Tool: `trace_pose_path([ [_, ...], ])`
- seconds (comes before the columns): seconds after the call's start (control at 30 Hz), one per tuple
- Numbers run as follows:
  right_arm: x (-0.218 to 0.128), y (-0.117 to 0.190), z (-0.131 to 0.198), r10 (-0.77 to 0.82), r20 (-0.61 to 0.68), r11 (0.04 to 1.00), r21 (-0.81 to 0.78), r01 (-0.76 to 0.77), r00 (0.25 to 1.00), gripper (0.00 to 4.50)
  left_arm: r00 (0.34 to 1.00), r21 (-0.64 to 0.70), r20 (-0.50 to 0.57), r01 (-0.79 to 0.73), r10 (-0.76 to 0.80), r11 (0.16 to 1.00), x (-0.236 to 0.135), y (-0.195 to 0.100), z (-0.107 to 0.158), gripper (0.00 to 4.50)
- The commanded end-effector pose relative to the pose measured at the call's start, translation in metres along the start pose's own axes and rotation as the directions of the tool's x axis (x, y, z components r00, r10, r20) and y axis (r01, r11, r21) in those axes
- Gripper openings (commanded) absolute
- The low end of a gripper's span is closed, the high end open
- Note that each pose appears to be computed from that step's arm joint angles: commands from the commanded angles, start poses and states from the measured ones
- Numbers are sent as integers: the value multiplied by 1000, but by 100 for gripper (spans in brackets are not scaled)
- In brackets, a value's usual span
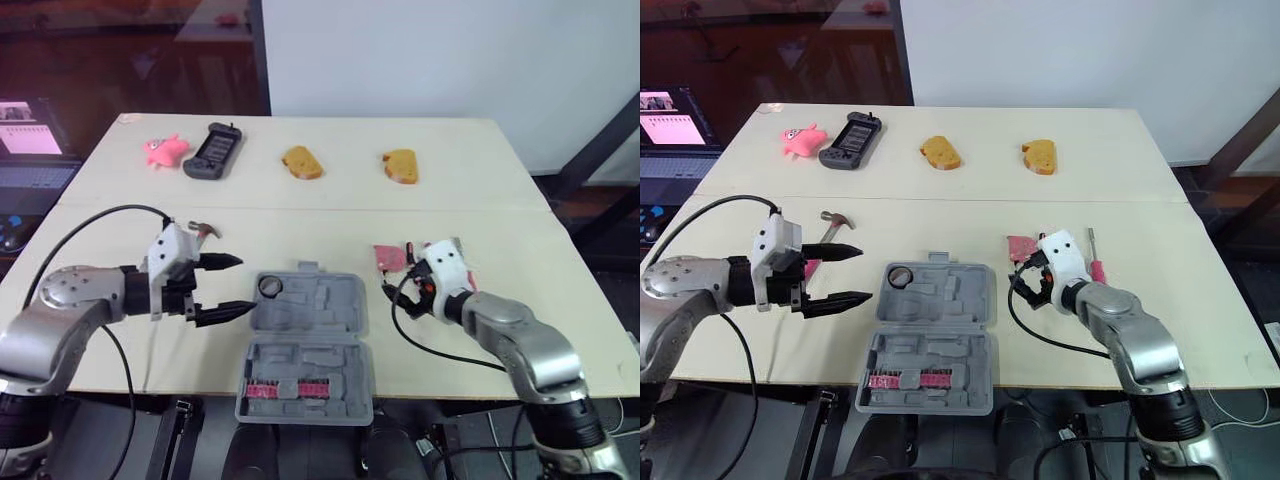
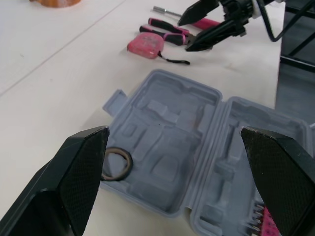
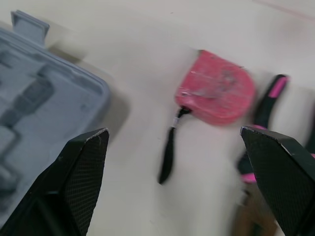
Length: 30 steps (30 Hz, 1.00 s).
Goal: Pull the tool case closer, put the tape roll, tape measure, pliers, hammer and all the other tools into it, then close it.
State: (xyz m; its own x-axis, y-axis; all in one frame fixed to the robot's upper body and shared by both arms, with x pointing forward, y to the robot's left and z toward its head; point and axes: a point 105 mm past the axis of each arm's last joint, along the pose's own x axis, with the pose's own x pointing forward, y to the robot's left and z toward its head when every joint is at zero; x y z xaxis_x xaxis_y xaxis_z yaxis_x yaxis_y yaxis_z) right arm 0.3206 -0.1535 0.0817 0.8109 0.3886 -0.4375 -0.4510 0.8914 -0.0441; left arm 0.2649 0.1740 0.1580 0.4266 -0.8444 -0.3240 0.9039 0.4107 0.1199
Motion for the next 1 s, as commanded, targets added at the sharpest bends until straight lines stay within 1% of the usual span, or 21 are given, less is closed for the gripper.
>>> trace_pose_path([
  [0.03, 9, 3, 2, -14, 8, 1000, 2, 14, 1000, 329, 999, 43, 6, -37, 36, 998, -5, 1, 8, 450],
  [0.07, 12, 4, 0, -18, 3, 1000, 3, 18, 1000, 281, 999, 43, 3, -41, 40, 998, -6, 1, 7, 450],
  [0.1, 14, 4, -2, -22, -2, 1000, 2, 22, 1000, 224, 999, 43, 2, -44, 44, 998, -6, 1, 7, 450],
  [0.3, 26, -3, -9, -63, -17, 998, 20, 64, 998, 224, 998, 44, 1, -63, 63, 997, -8, 2, 7, 450],
  [0.6, 42, -4, -16, -60, -28, 998, 23, 60, 998, 224, 997, 57, -4, -75, 76, 996, -9, 3, 7, 450],
  [0.67, 46, -3, -16, -59, -20, 996, 69, 60, 998, 224, 998, 48, 1, -70, 70, 996, -10, 3, 8, 450],
  [0.77, 51, -2, -22, -71, -27, 992, 101, 73, 997, 143, 997, 23, -4, -78, 78, 997, -13, 4, 4, 450],
  [0.83, 53, -4, -26, -82, -33, 990, 112, 86, 996, 42, 997, 23, -9, -80, 80, 997, -14, 5, 2, 450],
  [0.87, 53, -4, -27, -84, -35, 990, 114, 88, 996, 3, 997, 23, -9, -81, 82, 996, -14, 5, 2, 450],
  [1.0, 55, -4, -28, -96, -28, 985, 144, 99, 995, 3, 996, 20, -6, -87, 87, 996, -13, 6, 0, 450],
])
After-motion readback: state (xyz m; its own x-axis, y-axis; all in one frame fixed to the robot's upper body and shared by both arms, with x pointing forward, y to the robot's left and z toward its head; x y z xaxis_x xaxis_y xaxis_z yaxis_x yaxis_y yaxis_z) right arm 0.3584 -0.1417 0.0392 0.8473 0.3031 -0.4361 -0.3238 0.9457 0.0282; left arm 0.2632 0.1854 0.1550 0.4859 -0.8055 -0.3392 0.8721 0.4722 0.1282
